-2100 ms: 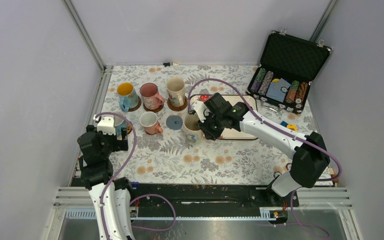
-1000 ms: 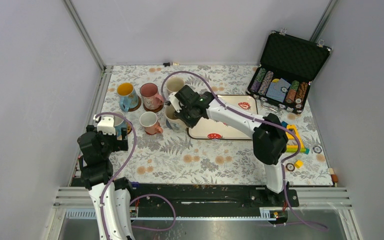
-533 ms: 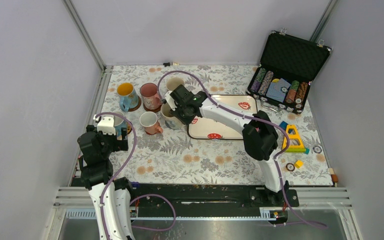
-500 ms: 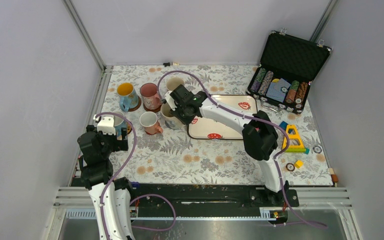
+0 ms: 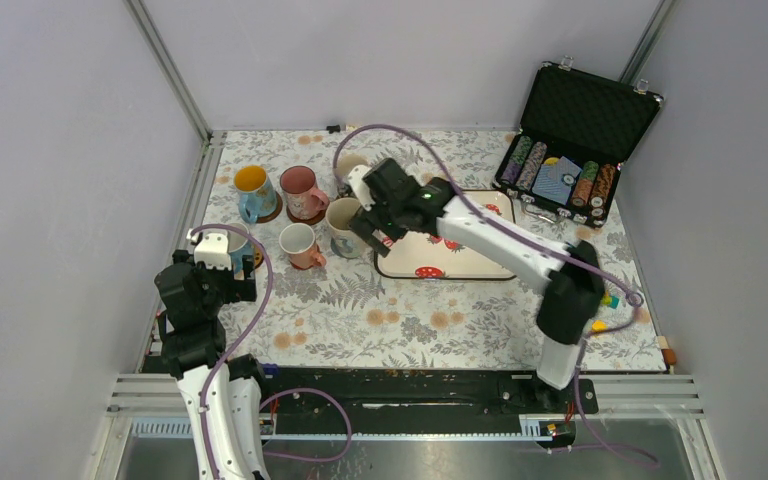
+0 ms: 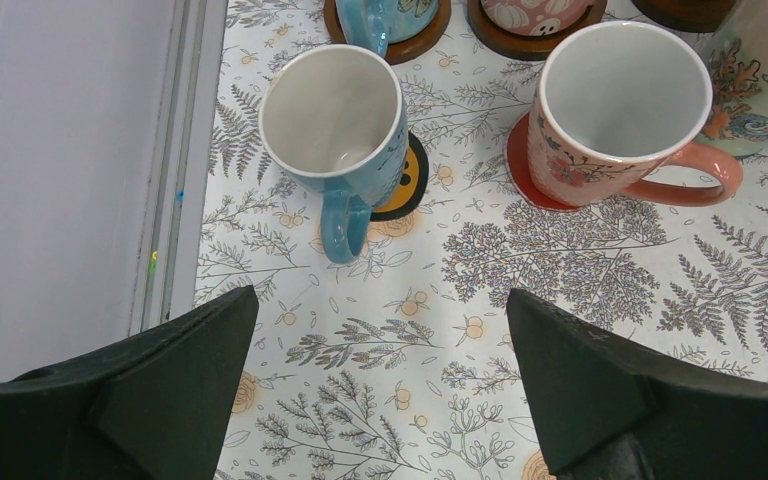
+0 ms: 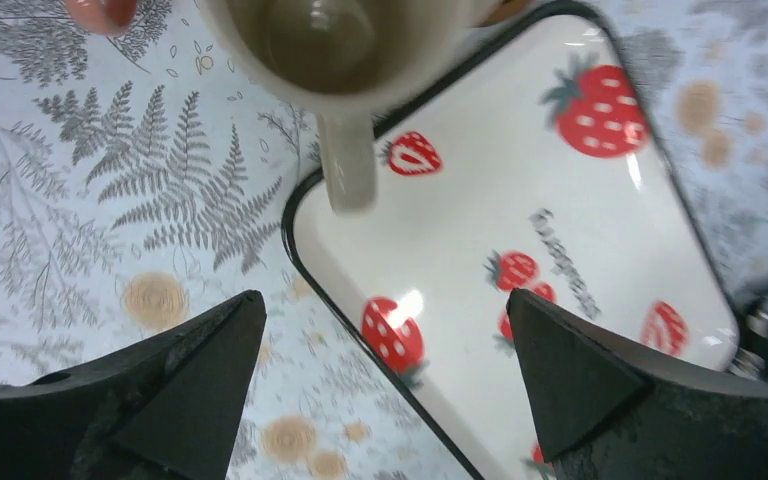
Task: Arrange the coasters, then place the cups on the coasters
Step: Place the cup on the coaster, then reset both arms
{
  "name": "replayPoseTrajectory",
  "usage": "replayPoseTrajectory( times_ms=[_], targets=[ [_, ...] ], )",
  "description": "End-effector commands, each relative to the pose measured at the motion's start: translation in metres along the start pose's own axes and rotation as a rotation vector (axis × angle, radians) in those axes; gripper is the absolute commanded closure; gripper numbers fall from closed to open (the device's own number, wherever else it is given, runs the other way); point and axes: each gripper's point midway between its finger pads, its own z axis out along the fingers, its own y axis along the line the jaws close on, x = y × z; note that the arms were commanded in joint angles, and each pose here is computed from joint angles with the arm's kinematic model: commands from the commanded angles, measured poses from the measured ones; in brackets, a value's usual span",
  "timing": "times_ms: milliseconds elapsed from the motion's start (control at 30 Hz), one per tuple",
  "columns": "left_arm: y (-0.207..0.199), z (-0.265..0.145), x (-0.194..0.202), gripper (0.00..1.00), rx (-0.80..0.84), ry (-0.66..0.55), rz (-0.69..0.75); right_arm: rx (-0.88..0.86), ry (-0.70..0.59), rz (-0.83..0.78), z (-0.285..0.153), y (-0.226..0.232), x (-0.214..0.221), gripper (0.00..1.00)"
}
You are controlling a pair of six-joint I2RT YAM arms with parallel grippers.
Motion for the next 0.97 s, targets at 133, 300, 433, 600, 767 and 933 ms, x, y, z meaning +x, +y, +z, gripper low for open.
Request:
replayPoseTrajectory(
  times_ms=[133, 300, 433, 600, 767, 933],
  targets=[
    [0.004, -0.005, -0.025, 0.01, -0.018, -0.092, 0.015, 0.100, -0.395, -0.094, -0.217, -0.026, 0.022, 0.00],
    [-0.003, -0.024, -0.043, 0.01, 0.014, -0.109, 0.013, 0.312, -0.549, -0.030, -0.258, -0.055, 0.103, 0.00],
    [-0.007, -0.037, -0.055, 0.01, 0.022, -0.146, 0.022, 0.478, -0.674, 0.067, -0.265, -0.070, 0.159, 0.00],
    [-0.014, -0.043, -0.060, 0.01, 0.035, -0.209, 0.003, 0.470, -0.781, 0.181, -0.248, -0.061, 0.185, 0.00],
    [-0.019, -0.043, -0.056, 0.01, 0.053, -0.210, 0.016, 0.469, -0.814, 0.194, -0.240, -0.062, 0.180, 0.00],
    [-0.019, -0.043, -0.055, 0.01, 0.053, -0.209, 0.018, 0.484, -0.808, 0.215, -0.239, -0.065, 0.181, 0.00]
  ],
)
